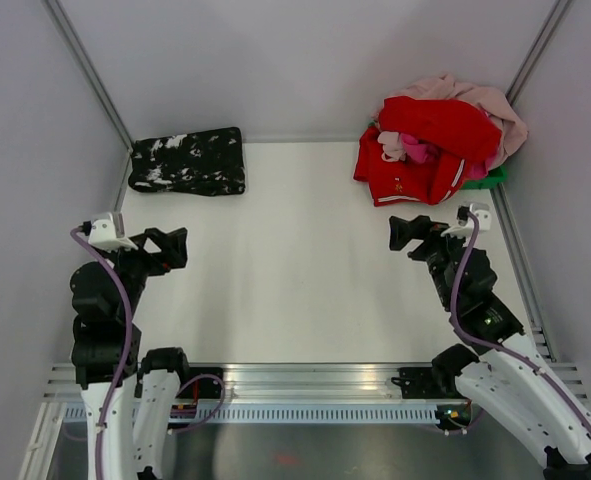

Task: Fold and stack the trousers
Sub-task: Neatly place the folded trousers to the corner

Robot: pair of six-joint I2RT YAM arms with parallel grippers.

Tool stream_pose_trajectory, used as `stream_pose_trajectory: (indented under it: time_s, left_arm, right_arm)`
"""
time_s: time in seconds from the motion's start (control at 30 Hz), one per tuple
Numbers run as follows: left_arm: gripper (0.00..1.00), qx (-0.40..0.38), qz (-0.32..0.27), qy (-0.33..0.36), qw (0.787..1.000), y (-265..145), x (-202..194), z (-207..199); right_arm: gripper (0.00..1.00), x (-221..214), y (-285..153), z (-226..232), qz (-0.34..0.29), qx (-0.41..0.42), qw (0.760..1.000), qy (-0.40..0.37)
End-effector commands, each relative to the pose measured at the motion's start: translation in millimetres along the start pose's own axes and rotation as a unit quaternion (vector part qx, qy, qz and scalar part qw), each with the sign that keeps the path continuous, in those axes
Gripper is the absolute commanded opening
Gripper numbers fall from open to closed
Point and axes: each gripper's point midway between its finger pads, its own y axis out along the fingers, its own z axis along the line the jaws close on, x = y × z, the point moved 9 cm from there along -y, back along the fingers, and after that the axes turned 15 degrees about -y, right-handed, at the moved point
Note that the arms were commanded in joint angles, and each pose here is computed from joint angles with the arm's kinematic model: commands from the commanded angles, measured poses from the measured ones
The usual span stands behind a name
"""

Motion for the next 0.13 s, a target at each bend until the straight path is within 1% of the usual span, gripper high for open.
stream_pose_trajectory:
  time_s: [0.0, 0.1]
  left_arm:
    - [1.00, 0.004, -0.006, 0.013, 1.000, -2.5, 0.2, 0.8]
    - [1.00, 0.018, -0.007, 0.012, 1.000, -1.8, -2.4, 4.7]
  right_arm:
    - [0.98, 8.3, 3.5, 0.1, -0.006, -0.014, 1.000, -0.002]
    - [0.98, 5.8, 3.8, 1.2, -0.008, -0.004, 1.000, -0.008]
